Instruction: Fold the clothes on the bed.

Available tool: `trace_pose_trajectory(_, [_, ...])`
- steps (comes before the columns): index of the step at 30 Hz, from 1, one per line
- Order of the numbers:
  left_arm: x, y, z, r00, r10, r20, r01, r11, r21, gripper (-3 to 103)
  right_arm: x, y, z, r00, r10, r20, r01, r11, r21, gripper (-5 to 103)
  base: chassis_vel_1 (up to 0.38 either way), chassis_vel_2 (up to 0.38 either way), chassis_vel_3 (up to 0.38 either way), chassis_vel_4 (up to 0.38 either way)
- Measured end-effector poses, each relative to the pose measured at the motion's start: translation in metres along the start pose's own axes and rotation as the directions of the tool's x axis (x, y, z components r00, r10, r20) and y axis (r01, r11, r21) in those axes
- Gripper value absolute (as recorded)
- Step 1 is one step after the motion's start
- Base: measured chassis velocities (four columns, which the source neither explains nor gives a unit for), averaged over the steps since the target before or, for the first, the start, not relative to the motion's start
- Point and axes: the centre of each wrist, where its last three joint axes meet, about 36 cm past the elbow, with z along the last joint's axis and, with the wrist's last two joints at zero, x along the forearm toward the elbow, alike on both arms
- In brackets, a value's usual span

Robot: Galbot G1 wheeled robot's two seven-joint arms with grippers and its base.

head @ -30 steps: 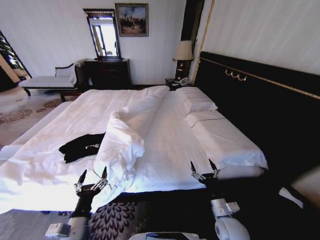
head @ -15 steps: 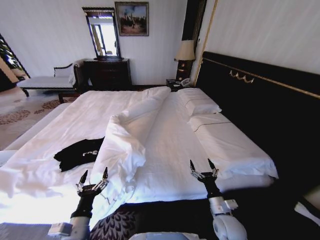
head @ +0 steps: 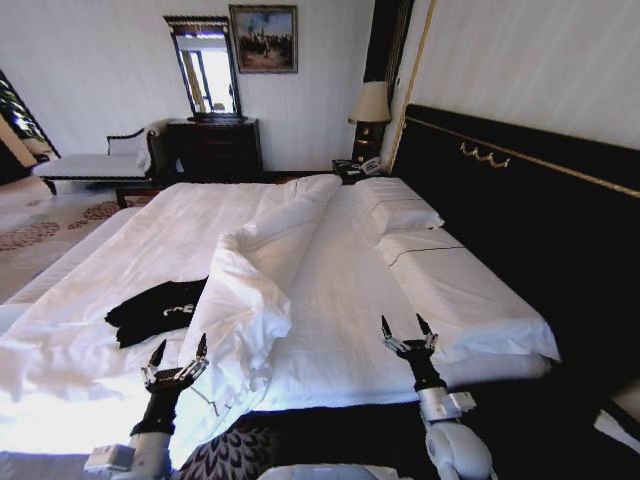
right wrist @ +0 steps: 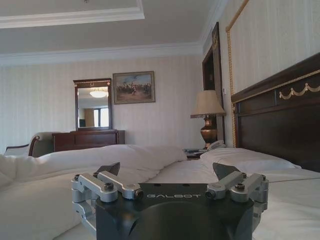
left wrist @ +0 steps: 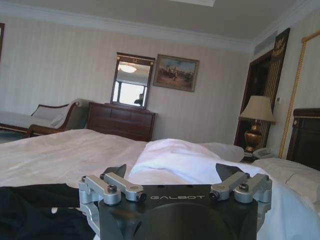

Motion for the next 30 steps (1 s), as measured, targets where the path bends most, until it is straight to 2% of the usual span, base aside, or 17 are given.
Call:
trace_pose_trajectory(11, [0.000,0.004,-0.003,1.000,-0.006,0.000,0.006,1.000,-0.013,100,0.001,0.004,0.005,1.000,0.001,-0.001,-0.001,1.000,-0.009,100,0.000,0.000,0.000,0.000])
trace_pose_trajectory(30, [-0.001,0.011,-0.008,1.000,-0.020,0.017,0.020,1.000,-0.005,100,0.002,0.007,0.008,1.000,-0.004,-0.018,0.004,1.000,-0.003,100,0.000,0.000,0.000,0.000])
